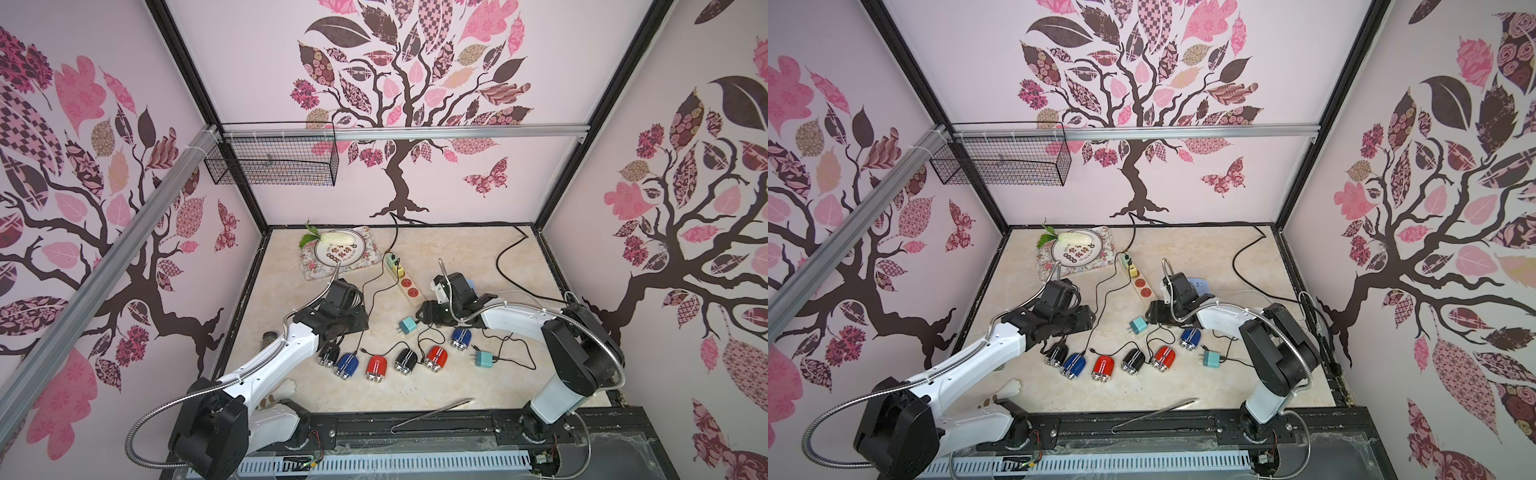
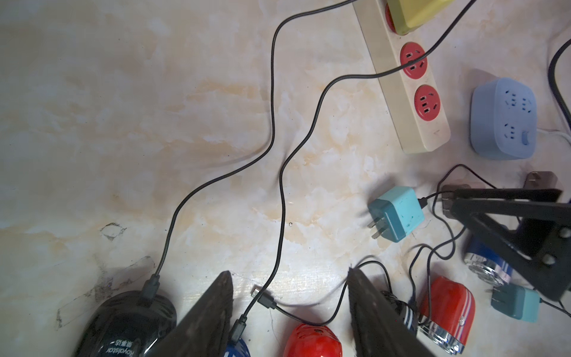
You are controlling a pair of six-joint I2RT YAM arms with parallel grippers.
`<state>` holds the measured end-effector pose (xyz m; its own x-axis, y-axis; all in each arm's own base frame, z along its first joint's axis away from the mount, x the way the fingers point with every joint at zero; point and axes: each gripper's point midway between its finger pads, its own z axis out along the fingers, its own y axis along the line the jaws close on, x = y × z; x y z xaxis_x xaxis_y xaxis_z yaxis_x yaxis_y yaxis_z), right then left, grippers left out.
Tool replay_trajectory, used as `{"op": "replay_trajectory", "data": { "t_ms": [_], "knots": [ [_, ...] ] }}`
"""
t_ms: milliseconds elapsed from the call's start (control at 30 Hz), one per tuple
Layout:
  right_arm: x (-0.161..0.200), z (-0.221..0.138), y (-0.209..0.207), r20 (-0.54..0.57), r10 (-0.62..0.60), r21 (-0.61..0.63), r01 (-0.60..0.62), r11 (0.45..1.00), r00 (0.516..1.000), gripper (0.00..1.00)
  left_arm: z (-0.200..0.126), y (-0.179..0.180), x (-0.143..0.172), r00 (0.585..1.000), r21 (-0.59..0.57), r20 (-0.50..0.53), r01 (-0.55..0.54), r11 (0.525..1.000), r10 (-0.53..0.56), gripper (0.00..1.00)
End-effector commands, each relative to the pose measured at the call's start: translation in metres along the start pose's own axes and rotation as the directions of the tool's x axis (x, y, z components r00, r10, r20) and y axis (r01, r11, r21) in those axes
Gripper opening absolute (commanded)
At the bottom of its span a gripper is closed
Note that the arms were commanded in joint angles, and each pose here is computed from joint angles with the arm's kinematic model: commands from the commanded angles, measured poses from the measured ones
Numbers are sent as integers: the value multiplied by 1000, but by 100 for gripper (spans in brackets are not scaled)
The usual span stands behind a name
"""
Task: Unplug the electric shaver
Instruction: Place the plug at the center of the board, then pick up the electric shaver from the center of the board.
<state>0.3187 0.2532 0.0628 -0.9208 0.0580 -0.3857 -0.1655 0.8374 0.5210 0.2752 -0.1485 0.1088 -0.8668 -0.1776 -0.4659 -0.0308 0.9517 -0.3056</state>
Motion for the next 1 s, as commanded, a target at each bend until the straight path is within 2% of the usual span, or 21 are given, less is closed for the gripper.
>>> {"op": "replay_trajectory", "data": {
  "t_ms": [0, 267, 400, 567, 700, 967],
  "knots": [
    [-24, -22, 12, 70, -54, 13, 53, 999, 996, 65, 3, 7, 8, 1000, -43, 4, -17, 999, 17, 62],
    [-39, -51, 4, 160, -48, 110, 31, 994, 986, 63, 1, 6, 23, 991, -187, 1, -128, 974, 130, 60],
    [-35, -64, 17, 192, -68, 111, 47, 993, 979, 62, 1, 9, 35, 988, -253, -10, -153, 955, 156, 60],
    [-17, -59, 46, 164, -124, 103, 108, 989, 979, 62, 3, 11, 51, 988, -270, -25, -152, 951, 151, 61],
    [-2, -51, 64, 141, -133, 65, 125, 990, 981, 62, 4, 26, 66, 992, -302, -53, -127, 945, 117, 62],
    [14, -38, 75, 107, -139, 38, 136, 990, 984, 62, 8, 47, 99, 992, -328, -115, -88, 940, 53, 66]
  ]
}}
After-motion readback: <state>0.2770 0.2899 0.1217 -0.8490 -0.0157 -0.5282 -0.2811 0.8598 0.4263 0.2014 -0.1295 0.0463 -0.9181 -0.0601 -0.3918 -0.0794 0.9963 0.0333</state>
